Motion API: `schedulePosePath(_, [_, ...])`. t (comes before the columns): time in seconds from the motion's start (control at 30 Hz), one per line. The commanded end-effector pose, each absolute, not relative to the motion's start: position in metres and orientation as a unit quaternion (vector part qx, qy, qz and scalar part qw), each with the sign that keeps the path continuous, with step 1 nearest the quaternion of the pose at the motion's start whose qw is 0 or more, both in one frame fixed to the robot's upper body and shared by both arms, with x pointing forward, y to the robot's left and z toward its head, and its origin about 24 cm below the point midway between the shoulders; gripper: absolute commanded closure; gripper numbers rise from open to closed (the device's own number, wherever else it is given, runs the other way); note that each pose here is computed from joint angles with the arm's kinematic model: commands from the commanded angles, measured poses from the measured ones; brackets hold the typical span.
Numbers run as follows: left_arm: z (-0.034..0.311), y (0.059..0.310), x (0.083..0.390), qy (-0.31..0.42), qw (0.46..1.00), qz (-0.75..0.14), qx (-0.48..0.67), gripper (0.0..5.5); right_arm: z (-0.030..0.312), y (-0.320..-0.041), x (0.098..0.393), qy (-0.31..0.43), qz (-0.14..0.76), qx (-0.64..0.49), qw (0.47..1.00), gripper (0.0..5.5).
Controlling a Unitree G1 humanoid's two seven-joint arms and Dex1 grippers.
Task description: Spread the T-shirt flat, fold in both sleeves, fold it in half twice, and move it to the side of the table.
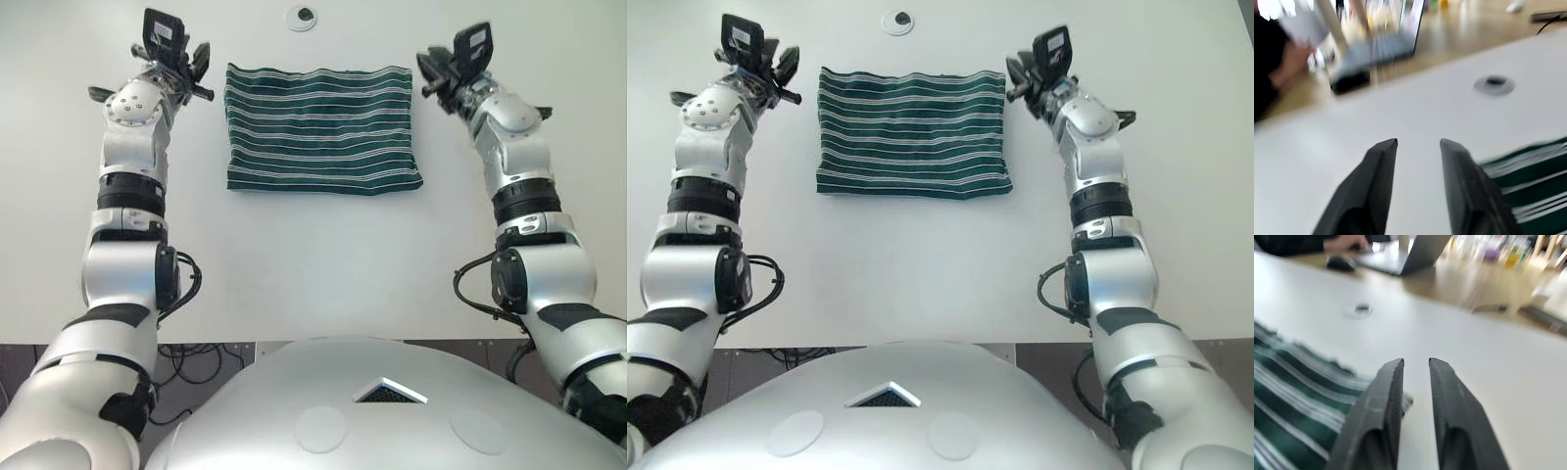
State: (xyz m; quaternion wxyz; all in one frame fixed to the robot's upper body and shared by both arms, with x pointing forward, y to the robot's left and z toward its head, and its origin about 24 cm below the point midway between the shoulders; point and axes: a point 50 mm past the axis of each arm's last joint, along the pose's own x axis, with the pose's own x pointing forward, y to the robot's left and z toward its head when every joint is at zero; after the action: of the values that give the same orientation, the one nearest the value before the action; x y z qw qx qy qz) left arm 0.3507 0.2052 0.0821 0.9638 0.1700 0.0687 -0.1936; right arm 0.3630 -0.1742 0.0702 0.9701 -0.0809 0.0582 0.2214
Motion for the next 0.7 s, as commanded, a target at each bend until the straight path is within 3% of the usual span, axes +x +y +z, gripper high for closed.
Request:
schedulePosePath(0.03, [0.067,0.159,0.312,0.093,0.901,-0.354,0.232,4.76,0.072,-0.155,0.365,0.061,0.294,-0.150,0.942,5.36])
schedulePosePath(0.17, [0.059,0.138,0.280,0.139,0.841,-0.463,0.243,5.38,0.044,-0.136,0.357,0.129,0.368,-0.221,0.894,5.50])
schedulePosePath(0.33, [0.037,0.155,0.265,0.244,0.790,-0.484,0.288,5.47,0.017,-0.136,0.346,0.204,0.411,-0.320,0.829,5.50])
schedulePosePath(0.43, [0.023,0.178,0.269,0.288,0.776,-0.456,0.327,5.47,0.002,-0.147,0.327,0.243,0.482,-0.394,0.744,5.50])
schedulePosePath(0.57, [0.030,0.198,0.288,0.283,0.773,-0.430,0.371,5.47,-0.003,-0.163,0.278,0.264,0.615,-0.424,0.610,5.50])
schedulePosePath(0.63, [0.035,0.204,0.301,0.271,0.774,-0.411,0.398,5.47,0.004,-0.157,0.256,0.261,0.662,-0.391,0.584,5.50])
schedulePosePath(0.7, [0.040,0.196,0.319,0.249,0.777,-0.398,0.420,5.47,0.015,-0.138,0.246,0.242,0.683,-0.338,0.600,5.50])
